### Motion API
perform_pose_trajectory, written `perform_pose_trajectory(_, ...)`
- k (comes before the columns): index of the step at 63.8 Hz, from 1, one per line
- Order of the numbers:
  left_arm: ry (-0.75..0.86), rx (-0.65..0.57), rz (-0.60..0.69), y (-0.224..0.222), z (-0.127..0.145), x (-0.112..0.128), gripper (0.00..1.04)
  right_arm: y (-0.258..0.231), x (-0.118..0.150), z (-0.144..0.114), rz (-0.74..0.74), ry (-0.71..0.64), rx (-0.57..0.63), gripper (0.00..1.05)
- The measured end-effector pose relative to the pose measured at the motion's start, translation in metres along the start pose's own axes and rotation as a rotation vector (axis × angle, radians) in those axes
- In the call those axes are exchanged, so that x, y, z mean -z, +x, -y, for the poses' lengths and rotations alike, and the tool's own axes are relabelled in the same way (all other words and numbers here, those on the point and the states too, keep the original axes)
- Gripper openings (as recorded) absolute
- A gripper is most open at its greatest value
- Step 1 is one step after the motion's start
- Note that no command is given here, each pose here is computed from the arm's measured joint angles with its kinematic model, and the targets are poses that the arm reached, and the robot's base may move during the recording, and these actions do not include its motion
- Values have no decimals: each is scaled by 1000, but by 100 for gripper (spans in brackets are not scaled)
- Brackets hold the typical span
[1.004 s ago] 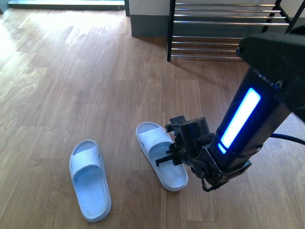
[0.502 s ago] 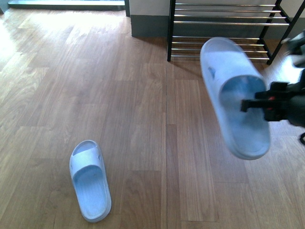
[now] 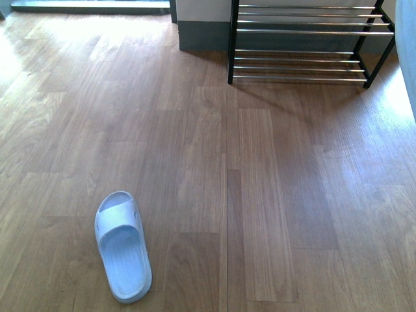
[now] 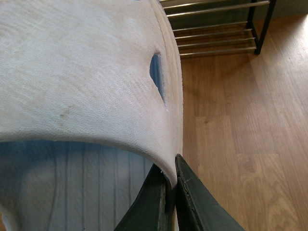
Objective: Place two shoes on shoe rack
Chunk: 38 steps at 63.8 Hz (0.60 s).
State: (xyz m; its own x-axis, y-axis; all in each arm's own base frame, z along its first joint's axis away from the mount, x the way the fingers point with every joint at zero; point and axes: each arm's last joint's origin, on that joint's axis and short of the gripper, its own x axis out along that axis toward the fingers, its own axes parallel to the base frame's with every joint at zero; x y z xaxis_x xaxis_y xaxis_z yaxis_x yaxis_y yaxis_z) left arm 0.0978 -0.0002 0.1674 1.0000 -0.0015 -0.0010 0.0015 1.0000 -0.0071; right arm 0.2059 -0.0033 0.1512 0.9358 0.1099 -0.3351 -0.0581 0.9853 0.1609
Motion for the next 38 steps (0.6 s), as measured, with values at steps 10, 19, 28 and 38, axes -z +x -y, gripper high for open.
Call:
perform_pose_trajectory(10, 0, 0, 0, 0, 0, 0, 95, 0, 0, 0, -3, 0, -3, 2)
perform_pose_trajectory(19, 0, 0, 0, 0, 0, 0, 95, 0, 1, 0, -3, 1, -1, 2)
perform_pose_trajectory(28, 0, -3, 0, 0, 0, 0, 95, 0, 0, 0, -2, 0, -10, 2)
perform_pose_trajectory(38, 0, -2, 0, 0, 0, 0, 95, -1, 1, 0, -3, 1, -4, 2)
